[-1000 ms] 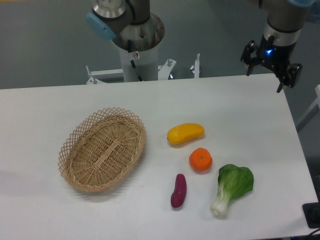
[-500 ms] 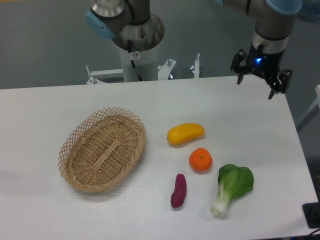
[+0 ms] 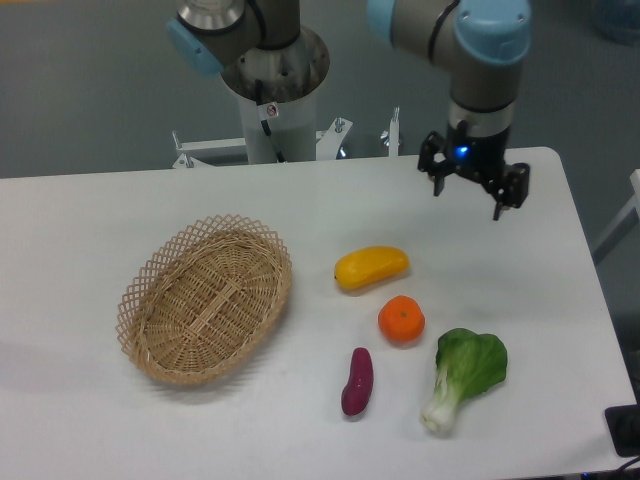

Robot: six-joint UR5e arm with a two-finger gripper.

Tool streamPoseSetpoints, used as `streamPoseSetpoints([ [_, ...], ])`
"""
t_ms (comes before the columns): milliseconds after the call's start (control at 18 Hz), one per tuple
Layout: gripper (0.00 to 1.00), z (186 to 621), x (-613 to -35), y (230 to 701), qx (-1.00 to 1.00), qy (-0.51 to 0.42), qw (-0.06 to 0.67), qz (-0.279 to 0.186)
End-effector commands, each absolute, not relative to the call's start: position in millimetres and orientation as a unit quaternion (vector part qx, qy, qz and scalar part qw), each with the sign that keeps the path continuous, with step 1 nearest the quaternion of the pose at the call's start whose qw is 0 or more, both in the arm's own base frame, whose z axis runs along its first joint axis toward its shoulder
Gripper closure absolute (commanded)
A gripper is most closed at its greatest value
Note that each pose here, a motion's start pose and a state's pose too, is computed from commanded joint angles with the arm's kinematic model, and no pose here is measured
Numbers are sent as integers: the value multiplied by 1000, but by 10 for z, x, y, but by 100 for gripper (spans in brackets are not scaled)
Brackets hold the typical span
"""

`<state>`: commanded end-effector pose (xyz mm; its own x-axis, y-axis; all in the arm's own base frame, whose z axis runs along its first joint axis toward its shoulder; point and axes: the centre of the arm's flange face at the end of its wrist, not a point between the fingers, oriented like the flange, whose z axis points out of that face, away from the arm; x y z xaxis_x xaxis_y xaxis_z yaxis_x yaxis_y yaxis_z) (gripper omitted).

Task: Pick up the mango from the table
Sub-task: 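Move the open gripper over the yellow mango and lower toward it, then lower the gripper around the yellow mango and close the fingers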

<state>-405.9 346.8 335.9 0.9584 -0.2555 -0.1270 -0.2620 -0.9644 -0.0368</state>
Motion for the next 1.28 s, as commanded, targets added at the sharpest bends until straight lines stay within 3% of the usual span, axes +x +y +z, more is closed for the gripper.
streamPoseSetpoints([
  [444,0,2821,-3743,3810,-984,174,32,35],
  [944,0,2411,-3662,3790,-968,248,26,14],
  [1278,0,2224,-3589,3755,-969,247,26,11],
])
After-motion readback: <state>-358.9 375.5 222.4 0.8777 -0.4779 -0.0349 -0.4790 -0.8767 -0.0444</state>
